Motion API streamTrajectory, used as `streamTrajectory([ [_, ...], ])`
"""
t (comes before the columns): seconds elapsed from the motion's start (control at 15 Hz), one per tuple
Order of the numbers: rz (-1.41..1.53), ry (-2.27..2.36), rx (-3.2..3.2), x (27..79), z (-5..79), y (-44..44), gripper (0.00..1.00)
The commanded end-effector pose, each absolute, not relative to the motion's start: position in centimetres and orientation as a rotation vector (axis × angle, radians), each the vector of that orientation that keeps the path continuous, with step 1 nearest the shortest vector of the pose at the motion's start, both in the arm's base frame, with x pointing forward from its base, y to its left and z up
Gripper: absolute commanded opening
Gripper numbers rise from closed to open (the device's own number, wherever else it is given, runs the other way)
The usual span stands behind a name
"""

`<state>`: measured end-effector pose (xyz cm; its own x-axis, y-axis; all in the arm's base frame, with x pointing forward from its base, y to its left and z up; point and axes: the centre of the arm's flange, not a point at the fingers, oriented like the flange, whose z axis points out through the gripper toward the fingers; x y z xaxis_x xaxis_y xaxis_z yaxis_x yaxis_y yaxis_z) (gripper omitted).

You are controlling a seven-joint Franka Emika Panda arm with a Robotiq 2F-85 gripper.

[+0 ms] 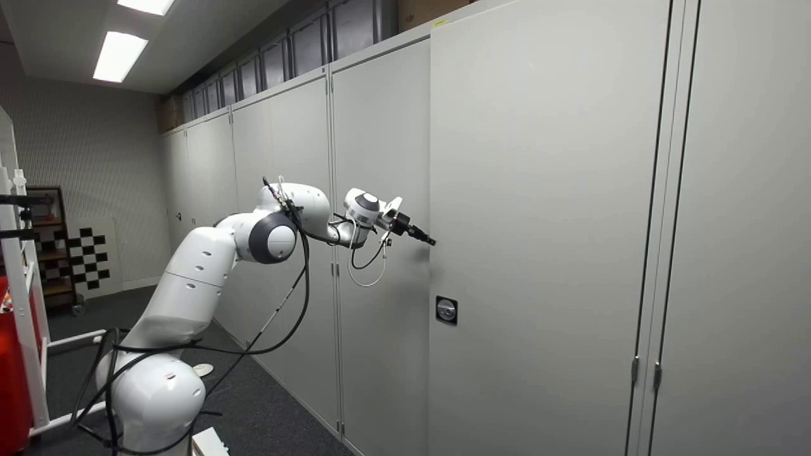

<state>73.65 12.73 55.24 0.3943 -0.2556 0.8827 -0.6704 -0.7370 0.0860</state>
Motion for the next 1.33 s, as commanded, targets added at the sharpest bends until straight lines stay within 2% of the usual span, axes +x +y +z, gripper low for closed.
streamTrajectory([
  [0.0,1.315,-0.836,2.16,74.1,55.8,12.0,1.0],
  [1.27,1.163,-0.875,2.126,69.2,58.1,12.4,1.0],
])
